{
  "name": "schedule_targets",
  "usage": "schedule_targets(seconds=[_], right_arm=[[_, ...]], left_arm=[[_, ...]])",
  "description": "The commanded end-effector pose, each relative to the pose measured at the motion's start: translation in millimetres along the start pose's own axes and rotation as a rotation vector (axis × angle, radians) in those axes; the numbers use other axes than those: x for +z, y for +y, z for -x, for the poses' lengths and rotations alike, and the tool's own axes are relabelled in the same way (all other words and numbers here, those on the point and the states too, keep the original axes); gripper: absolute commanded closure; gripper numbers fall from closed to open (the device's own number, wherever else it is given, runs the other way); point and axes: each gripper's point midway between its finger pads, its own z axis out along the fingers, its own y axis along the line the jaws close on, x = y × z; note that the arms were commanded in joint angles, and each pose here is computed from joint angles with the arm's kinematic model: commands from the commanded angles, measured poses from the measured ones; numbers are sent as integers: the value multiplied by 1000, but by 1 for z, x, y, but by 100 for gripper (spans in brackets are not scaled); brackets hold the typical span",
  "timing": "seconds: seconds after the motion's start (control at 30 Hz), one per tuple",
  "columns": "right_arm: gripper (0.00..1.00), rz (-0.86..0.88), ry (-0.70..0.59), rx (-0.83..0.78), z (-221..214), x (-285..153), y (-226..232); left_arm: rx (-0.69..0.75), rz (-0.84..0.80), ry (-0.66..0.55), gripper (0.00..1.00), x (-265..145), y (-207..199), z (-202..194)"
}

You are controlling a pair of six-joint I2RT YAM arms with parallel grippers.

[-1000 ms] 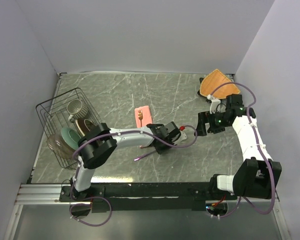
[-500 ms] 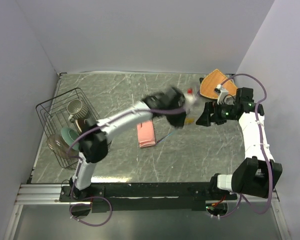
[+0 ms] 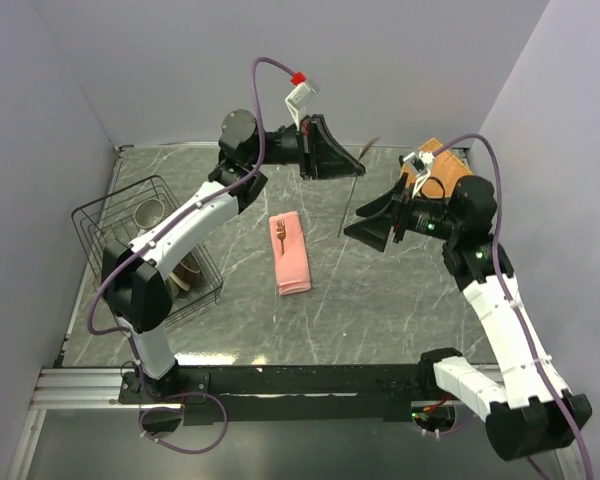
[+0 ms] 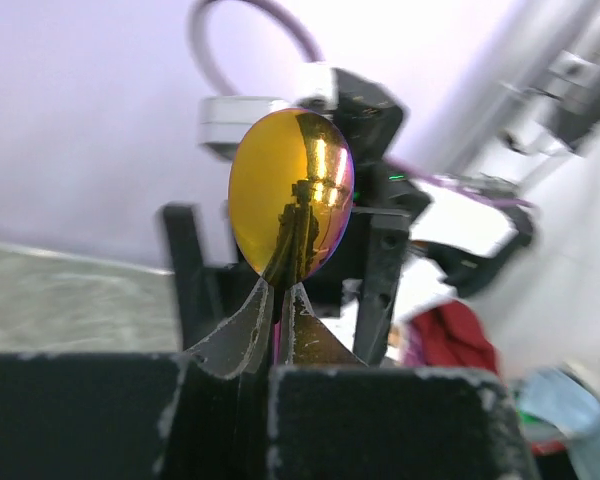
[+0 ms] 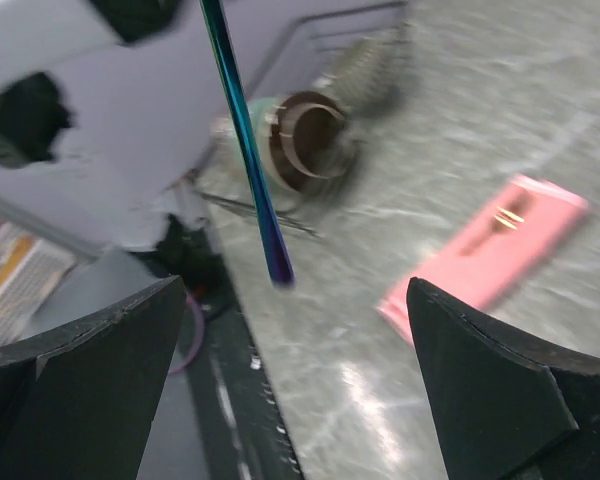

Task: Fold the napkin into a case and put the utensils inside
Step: Pass from the left arm to the right

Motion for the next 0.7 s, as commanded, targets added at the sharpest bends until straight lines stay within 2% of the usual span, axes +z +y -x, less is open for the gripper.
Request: schedule_targets(seconds=[0.0, 0.1, 0.17, 0.2, 0.27, 0.3, 0.33, 0.43, 0.47, 0.5, 0.53, 0.57, 0.6, 0.63, 0.67], right_arm=[[0, 124, -153, -38, 27, 8, 43], [1, 163, -173, -66, 33, 15, 52], [6, 185, -174, -62, 36, 16, 58], [17, 198, -186, -72, 41, 17, 61], [30, 222, -187, -43, 44, 17, 67], [42, 240, -199, -49, 47, 17, 72], [48, 255, -204, -40, 48, 16, 75], [83, 296, -226, -7, 56, 14, 87], [100, 289, -231, 5, 59, 13, 88], [100, 262, -248, 15, 64, 14, 84], [100, 250, -250, 18, 65, 15, 83], [100, 223, -244, 31, 67, 16, 79], [100, 165, -271, 45, 73, 18, 69], [100, 90, -289, 8, 76, 19, 56], [100, 8, -265, 24, 73, 19, 45]], left_arm=[[115, -210, -11, 99, -1, -79, 22], [120, -262, -13, 99, 4, -94, 22], [131, -286, -24, 99, 6, -102, 24], [117, -285, -27, 99, 6, -103, 24], [113, -280, -46, 99, 6, -103, 30], [117, -279, -52, 99, 5, -104, 32], [120, -281, -56, 99, 6, -104, 34], [93, -245, -86, 99, 4, -97, 44], [83, -226, -93, 96, 2, -93, 47], [29, -170, -101, 86, 4, -79, 49], [8, -136, -109, 80, 3, -73, 52], [13, -88, -125, 68, 0, -60, 56], [2, -21, -175, 37, -2, -51, 67], [-123, 104, -163, 32, -6, -23, 60], [-100, 181, -186, 32, -18, -7, 67]])
